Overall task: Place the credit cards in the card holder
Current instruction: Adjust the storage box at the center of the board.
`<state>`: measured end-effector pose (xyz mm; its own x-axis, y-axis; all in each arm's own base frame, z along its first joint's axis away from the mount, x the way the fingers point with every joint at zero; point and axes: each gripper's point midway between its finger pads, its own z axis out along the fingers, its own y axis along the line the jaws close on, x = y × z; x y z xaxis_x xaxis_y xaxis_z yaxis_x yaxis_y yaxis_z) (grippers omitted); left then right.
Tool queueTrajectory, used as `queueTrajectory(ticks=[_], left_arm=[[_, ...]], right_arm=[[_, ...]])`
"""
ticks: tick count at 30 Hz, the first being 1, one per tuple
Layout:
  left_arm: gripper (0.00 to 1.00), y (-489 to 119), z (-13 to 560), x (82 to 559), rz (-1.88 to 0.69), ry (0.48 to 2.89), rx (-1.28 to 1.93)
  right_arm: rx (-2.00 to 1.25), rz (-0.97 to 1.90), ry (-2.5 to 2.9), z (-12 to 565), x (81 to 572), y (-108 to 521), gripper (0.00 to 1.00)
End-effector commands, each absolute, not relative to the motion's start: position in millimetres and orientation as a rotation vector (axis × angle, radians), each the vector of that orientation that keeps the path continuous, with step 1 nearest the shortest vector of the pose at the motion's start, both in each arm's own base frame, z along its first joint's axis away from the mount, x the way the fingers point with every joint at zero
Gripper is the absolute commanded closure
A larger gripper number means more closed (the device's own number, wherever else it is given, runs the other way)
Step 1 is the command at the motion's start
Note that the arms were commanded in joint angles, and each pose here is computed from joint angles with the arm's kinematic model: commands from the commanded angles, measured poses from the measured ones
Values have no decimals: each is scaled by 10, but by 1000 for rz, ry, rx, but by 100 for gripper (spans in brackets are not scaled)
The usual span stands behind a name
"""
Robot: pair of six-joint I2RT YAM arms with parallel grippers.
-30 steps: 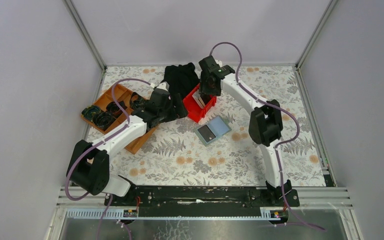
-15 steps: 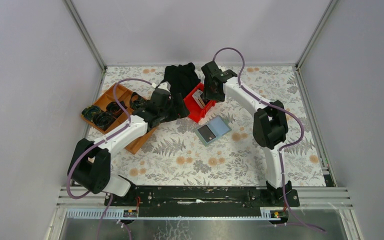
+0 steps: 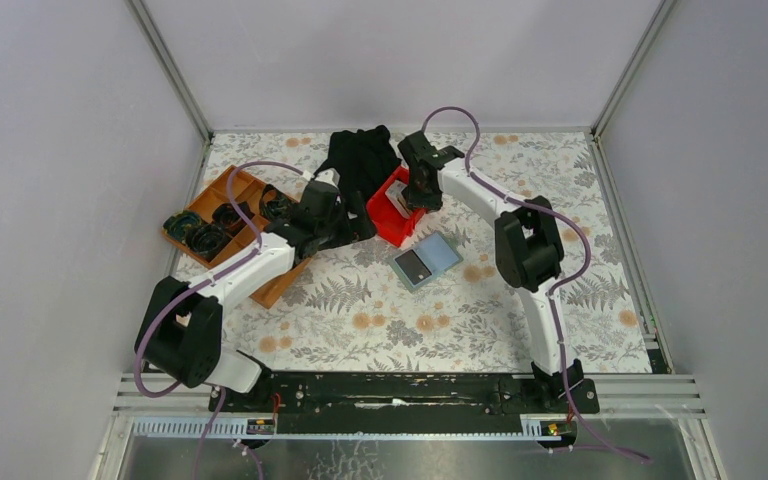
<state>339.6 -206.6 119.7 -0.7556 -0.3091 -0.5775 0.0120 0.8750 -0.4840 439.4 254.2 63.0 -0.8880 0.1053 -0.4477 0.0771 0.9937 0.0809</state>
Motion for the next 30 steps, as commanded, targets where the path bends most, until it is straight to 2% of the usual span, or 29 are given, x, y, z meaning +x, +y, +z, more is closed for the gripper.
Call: queueTrajectory(ticks=[1, 9, 12, 20, 26, 30], left_arm=[[0, -2052, 1324, 3484, -645, 2290, -206], [0, -2046, 1283, 3493, -650, 2299, -210], [0, -2050, 1263, 3493, -653, 2304, -211], [0, -2099, 1206, 3518, -674, 2315, -213], [0, -2151, 1224, 3565, -694, 2315, -210], [0, -2164, 1246, 3577, -702, 2310, -209]], right_arm=[[129, 84, 2622, 776, 4521, 2546, 60], [157, 52, 2564, 918, 4724, 2272, 67], [139, 38, 2550, 966, 4831, 2135, 72], [-120, 1, 2493, 1075, 5112, 1952, 82], [-312, -31, 2481, 1038, 5173, 1871, 83], [-313, -74, 2510, 923, 5173, 1724, 77]])
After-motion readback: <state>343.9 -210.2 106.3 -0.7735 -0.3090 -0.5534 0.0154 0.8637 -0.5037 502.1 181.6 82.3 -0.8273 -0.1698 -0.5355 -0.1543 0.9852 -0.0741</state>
